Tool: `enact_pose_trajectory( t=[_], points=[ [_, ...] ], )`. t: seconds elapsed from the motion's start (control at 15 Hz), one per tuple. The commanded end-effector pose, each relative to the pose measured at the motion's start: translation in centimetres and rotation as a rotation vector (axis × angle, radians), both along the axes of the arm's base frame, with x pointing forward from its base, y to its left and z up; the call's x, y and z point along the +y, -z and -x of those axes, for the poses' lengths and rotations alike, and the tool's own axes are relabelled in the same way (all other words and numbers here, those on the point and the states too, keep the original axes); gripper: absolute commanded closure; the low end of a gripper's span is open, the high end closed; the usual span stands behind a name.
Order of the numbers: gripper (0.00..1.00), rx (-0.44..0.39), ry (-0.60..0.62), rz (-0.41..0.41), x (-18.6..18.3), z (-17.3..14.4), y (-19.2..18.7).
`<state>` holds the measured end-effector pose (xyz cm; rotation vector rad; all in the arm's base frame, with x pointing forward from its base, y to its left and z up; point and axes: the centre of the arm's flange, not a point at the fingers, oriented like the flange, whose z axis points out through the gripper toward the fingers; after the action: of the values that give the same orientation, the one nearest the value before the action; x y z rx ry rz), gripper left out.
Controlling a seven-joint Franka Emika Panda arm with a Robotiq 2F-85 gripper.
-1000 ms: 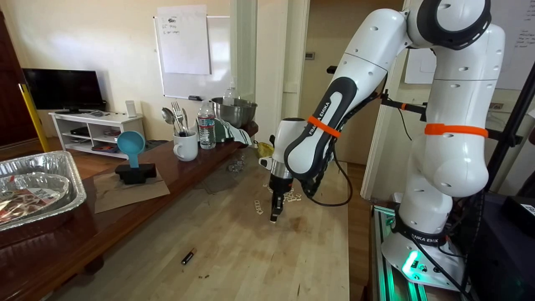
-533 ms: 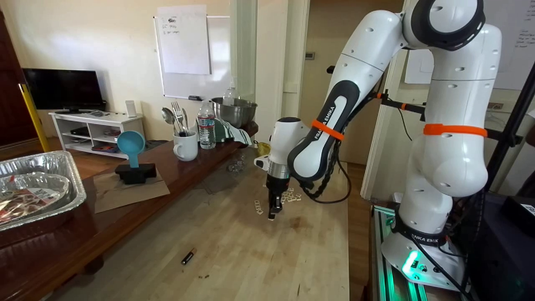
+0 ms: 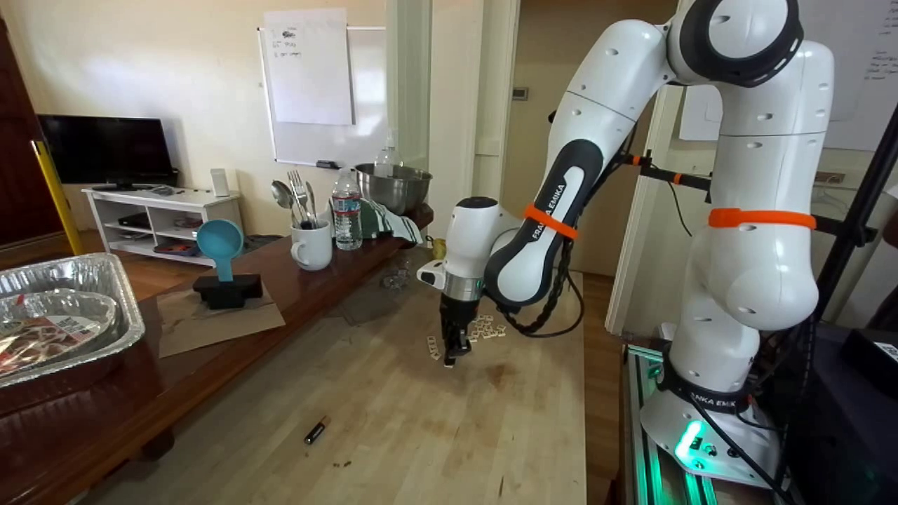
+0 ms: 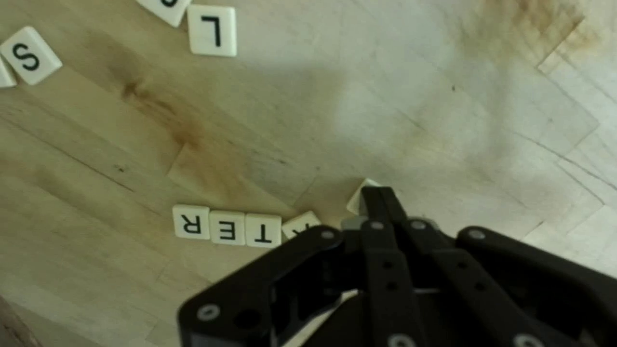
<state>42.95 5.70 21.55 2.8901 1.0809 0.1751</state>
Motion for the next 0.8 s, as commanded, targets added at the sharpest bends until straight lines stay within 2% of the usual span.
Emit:
enact_pose_trajectory(
  t=[0.0,0.73],
  points=[
    [1.0,0.028,-0.071,0.035,-0.1,-0.8,2.1],
    [1.0,0.007,-0.174,0.072,0.3,-1.9,2.3]
  ],
)
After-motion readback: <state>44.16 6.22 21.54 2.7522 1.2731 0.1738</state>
